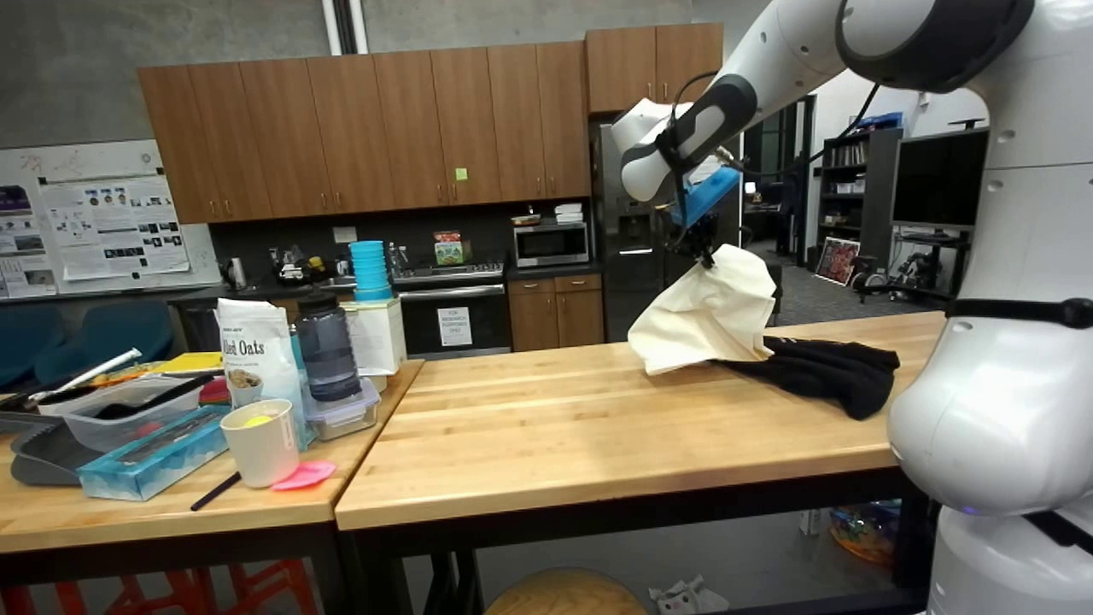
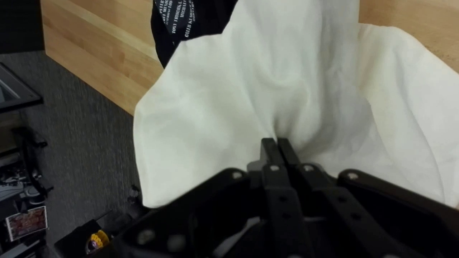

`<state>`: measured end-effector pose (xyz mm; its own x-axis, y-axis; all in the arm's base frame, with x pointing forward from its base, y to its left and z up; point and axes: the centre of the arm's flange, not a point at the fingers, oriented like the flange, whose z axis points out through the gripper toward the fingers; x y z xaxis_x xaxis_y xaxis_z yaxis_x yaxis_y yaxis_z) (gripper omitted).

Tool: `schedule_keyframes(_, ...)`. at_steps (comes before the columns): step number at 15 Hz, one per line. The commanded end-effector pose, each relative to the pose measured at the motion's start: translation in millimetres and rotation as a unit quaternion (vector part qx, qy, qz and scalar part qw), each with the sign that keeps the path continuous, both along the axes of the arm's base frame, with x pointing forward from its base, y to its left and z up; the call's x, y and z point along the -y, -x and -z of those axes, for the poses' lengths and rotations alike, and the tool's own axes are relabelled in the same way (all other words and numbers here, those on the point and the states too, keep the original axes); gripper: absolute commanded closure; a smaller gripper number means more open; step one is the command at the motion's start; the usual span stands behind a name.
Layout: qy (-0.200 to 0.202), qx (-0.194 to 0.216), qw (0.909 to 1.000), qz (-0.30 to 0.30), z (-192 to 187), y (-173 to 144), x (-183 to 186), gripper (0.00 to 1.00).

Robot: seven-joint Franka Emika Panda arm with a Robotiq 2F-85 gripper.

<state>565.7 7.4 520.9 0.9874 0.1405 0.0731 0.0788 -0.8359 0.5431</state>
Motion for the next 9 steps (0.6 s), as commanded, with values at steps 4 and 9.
schedule_keyframes(4,-0.001,0.0,1.0,-0.002,2.3,3.3,0.0,1.0)
schedule_keyframes(9,-0.001,0.0,1.0,-0.002,1.9,4.5,-0.1,1.0)
